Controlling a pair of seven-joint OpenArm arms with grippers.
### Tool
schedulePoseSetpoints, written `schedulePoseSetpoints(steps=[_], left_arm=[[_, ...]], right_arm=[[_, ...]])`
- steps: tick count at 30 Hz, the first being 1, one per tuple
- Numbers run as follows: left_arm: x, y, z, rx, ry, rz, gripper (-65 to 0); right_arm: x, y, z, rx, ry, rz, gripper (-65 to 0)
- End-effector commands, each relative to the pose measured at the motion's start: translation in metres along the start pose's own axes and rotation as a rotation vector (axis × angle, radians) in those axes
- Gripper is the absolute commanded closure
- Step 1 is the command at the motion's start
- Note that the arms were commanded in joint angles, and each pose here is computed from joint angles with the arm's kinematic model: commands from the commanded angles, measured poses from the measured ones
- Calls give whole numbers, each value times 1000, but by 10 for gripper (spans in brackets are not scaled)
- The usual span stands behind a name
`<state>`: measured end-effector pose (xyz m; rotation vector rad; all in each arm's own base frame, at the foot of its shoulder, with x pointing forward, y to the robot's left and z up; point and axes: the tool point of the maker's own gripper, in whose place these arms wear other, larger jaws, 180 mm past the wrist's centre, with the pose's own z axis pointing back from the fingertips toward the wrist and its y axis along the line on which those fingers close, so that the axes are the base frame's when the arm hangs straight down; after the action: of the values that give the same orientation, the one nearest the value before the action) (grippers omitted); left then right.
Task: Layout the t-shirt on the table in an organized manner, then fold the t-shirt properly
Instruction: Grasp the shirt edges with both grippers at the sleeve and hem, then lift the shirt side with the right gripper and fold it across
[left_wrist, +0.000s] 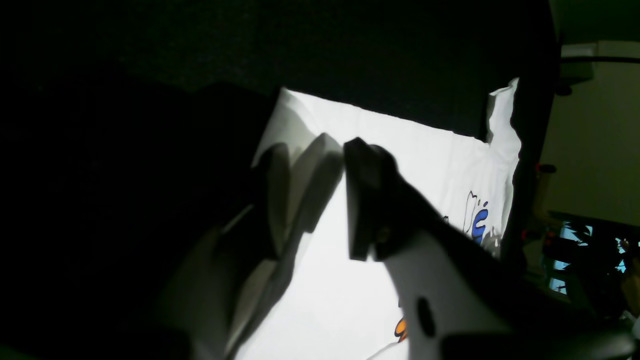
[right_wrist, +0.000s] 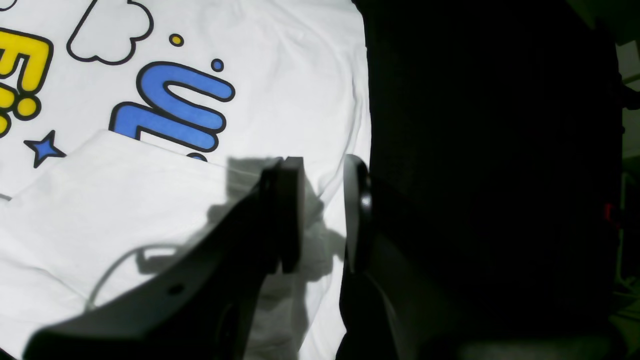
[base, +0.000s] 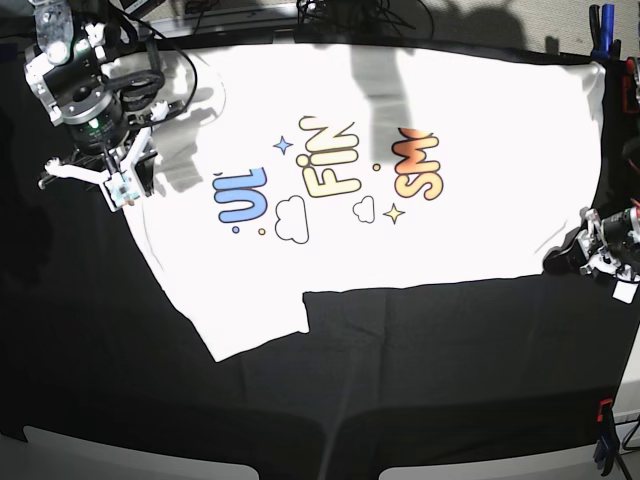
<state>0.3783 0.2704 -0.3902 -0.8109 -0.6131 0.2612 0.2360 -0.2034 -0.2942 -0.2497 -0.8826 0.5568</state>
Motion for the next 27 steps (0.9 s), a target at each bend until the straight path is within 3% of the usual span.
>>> schedulePoseSetpoints(steps=[1,5,7,17,22,27], left_arm=[[24,-9,9,-18,-46,-36,-132],[24,-10,8,-19,-47,-35,-67],[24,-10,9,-18,-47,-36,0],[30,-10,9,-20,-85,-35,0],[31,-14,3,-33,-99,-31,0],[22,-21,-10,-59,-76,-22,0]], right_arm=[[10,-5,3,-13,-36,13,-136],[10,-5,3,-13,-37,13,-136],[10,-5,3,-14,-41,12,-136],[40,-23,-4,-63,-153,3,-136],[28,-65,-47,-166,-83,-116,-136],[9,-79,-98,-110,19,-297,-136]])
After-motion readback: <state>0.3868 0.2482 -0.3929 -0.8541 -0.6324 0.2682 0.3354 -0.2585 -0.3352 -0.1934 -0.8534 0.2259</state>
